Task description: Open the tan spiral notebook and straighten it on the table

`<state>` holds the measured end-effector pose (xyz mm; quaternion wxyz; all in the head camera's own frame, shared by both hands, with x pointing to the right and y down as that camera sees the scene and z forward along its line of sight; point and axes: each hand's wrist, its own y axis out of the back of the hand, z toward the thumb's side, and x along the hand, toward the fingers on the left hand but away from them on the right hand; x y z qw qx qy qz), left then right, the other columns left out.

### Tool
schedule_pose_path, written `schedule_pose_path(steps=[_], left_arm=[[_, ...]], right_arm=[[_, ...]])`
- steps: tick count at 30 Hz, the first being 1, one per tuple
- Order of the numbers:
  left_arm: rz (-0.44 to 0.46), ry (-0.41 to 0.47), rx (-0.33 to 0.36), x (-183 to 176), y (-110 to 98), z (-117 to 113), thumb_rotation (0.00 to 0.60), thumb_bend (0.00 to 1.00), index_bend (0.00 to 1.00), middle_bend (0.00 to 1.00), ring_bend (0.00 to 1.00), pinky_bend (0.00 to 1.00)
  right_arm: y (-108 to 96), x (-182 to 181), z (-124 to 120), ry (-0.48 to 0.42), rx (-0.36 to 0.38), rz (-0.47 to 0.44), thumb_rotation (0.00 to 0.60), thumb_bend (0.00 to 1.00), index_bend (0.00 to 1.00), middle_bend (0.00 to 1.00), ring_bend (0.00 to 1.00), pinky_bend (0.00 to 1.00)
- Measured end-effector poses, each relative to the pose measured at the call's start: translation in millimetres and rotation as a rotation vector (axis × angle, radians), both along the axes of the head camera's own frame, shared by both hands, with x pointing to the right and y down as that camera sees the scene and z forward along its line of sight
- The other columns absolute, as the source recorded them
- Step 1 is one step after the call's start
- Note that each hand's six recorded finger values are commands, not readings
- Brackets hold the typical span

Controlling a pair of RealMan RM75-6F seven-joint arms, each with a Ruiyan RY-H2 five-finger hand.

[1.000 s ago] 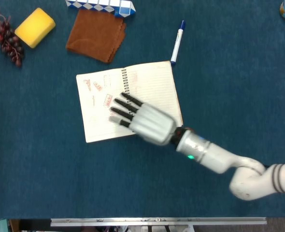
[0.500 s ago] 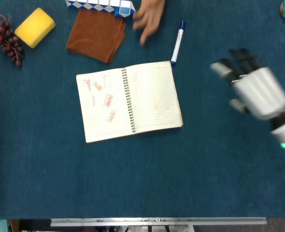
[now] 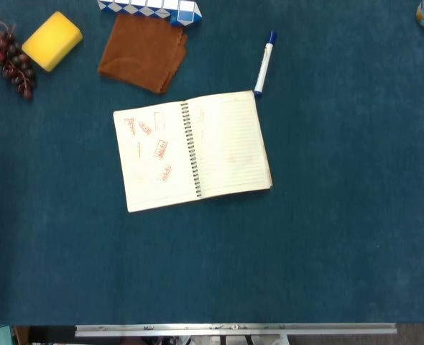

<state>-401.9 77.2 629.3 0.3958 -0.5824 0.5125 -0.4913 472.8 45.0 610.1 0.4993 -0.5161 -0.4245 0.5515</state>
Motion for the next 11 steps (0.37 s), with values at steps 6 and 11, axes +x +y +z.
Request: schedule_pose_path(steps=[6,11], left_arm=[[0.002,-0.002,0.001,2.9,-0.4,-1.7,0.6,0.33,0.13,0.02,0.0,0.02],[0.004,0.0,-0.002,4.9,-1.0,-1.5,0.6,0.33,0.13,0.02,0.0,0.02]], right_arm=[[10.8,19.5,-4.3,0.007,0.006,0.059,0.6,0.18,0.32,0.29,0.18,0.32],[11.9,25.2,-5.2,0.005,0.007,0.073,0.6,0.18,0.32,0.29,0.18,0.32]])
